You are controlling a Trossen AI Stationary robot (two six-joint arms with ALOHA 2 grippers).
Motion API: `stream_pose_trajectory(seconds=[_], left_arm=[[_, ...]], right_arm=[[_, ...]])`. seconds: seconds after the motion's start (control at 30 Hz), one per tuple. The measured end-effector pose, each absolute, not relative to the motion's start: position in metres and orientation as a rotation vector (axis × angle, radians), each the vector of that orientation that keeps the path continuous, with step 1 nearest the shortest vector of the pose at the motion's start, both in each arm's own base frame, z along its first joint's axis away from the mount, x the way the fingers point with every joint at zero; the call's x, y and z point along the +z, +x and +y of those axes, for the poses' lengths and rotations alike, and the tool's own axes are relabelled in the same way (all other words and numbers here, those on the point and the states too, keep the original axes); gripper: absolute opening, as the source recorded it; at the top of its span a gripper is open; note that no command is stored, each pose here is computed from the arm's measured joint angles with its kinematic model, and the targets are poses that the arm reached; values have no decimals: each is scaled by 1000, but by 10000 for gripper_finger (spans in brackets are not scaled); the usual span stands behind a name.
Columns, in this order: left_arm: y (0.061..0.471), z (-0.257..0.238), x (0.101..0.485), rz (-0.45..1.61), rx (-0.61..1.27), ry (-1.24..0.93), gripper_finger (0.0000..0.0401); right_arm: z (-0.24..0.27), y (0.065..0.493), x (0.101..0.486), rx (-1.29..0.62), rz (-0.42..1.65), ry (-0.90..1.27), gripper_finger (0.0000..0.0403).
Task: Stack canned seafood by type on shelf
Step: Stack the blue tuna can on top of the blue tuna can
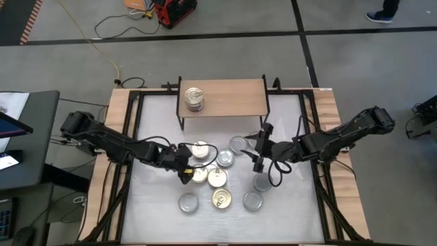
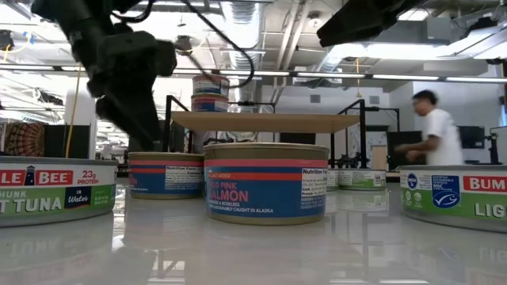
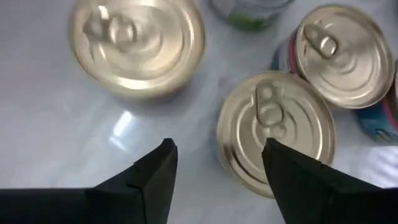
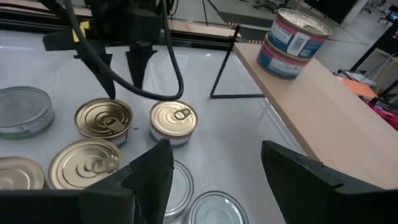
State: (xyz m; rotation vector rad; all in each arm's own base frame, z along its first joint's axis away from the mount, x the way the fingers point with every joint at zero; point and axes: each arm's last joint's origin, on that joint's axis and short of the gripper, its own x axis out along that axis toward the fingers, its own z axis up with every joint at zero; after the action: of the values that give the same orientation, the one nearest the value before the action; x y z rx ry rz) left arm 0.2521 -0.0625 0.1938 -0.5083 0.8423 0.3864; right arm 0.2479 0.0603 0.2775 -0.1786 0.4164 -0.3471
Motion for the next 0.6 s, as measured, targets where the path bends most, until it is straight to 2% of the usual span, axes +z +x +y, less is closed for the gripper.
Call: stream_pose_trajectory(seconds=[0.17, 0.37, 0.6], left_arm=[[249, -62, 186, 832, 415, -608, 196], [250, -62, 186, 819, 425, -607, 167], [263, -67, 165, 892, 438, -561, 142]], right_arm=[[60, 249, 279, -343, 402, -196, 274], [61, 250, 283, -335, 373, -219, 274], [61, 251, 284, -334, 364, -224, 274]])
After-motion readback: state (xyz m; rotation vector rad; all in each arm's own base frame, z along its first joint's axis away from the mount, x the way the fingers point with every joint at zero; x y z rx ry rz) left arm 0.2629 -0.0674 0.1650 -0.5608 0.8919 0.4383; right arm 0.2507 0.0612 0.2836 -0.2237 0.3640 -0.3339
